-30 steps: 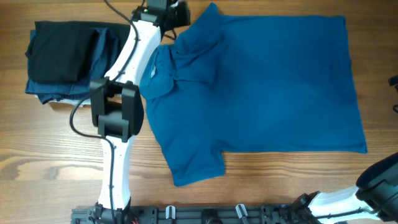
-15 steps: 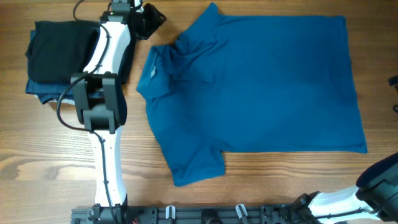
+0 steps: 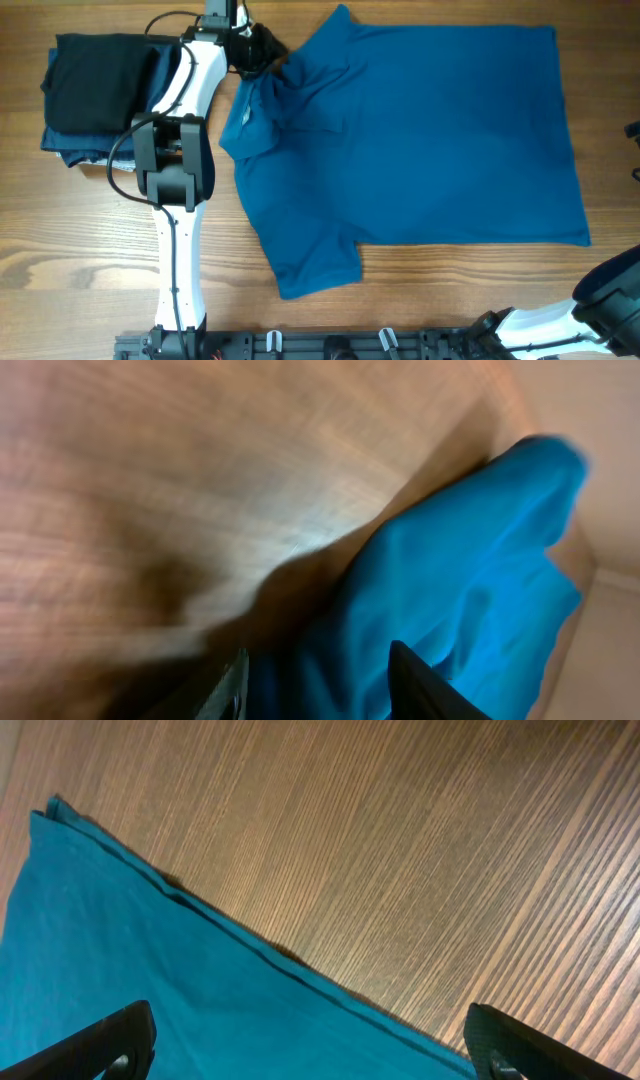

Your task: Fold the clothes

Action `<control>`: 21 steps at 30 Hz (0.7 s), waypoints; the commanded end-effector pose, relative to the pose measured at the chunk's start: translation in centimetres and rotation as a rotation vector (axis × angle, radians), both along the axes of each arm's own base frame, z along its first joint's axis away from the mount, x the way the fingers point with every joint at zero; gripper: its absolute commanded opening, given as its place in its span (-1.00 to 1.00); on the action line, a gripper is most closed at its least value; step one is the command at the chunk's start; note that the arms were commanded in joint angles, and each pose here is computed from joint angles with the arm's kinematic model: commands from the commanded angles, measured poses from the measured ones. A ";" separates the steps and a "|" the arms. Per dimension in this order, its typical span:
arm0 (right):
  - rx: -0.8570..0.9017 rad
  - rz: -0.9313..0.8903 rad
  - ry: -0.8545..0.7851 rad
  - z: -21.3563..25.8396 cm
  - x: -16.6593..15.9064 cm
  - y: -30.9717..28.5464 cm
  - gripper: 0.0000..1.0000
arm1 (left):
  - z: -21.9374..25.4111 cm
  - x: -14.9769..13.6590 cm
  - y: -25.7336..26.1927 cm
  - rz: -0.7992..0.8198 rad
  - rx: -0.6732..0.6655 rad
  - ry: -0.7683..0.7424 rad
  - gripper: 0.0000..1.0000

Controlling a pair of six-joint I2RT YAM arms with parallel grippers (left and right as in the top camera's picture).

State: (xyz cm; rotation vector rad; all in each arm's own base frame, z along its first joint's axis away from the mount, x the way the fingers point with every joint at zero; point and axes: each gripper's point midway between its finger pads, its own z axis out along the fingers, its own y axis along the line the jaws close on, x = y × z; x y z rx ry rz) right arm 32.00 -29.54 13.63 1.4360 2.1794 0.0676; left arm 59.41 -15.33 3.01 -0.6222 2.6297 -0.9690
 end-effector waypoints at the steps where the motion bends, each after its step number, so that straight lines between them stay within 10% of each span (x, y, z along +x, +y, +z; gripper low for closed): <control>1: -0.010 0.002 -0.022 0.9 0.1 -0.2 0.99 | -1.1 -1.1 -0.2 -0.007 -0.027 0.066 -0.08; 21: -0.010 0.002 -0.022 0.9 0.1 -0.2 1.00 | -0.2 -0.3 -1.3 0.060 -0.113 0.086 0.07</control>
